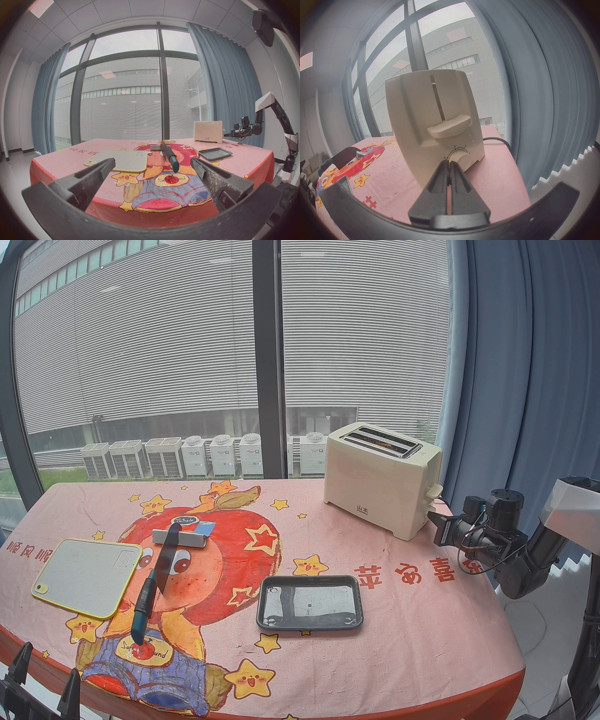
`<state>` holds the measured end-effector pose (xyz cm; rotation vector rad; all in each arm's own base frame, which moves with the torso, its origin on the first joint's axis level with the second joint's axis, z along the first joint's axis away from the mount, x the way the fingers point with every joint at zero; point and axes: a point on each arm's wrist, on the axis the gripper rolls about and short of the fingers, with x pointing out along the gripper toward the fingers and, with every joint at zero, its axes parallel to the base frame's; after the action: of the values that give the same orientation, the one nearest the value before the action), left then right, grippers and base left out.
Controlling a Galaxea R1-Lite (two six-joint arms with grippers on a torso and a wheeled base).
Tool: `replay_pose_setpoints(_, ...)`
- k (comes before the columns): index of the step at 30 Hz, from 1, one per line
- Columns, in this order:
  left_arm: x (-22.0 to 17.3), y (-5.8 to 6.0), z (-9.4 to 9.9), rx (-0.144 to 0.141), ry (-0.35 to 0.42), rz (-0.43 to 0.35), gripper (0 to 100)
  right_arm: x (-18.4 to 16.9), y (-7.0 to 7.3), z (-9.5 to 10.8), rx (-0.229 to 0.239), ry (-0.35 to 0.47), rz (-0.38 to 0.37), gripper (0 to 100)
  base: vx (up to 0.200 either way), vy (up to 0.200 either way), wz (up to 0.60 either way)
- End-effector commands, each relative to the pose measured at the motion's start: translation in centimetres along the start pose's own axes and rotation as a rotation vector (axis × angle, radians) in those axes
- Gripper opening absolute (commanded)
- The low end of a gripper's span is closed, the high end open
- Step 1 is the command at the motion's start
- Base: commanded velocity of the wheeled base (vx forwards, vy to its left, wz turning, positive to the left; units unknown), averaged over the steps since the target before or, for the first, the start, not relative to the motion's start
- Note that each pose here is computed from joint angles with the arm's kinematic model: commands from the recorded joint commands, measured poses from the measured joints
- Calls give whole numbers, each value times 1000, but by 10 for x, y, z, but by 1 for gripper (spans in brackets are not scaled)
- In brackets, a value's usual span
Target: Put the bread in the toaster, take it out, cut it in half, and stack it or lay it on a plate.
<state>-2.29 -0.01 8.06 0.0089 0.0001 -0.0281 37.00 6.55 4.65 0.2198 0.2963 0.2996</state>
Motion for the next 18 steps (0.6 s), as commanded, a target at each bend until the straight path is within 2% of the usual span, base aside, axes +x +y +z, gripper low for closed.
replay_pose_setpoints(1,0,0,-5,0,0,0,100,0,-1,-1,0,3,-1,0,0,0,0)
replay_pose_setpoints(18,0,0,-5,0,1,0,100,2,-1,-5,-1,16,-4,0,0,0,0)
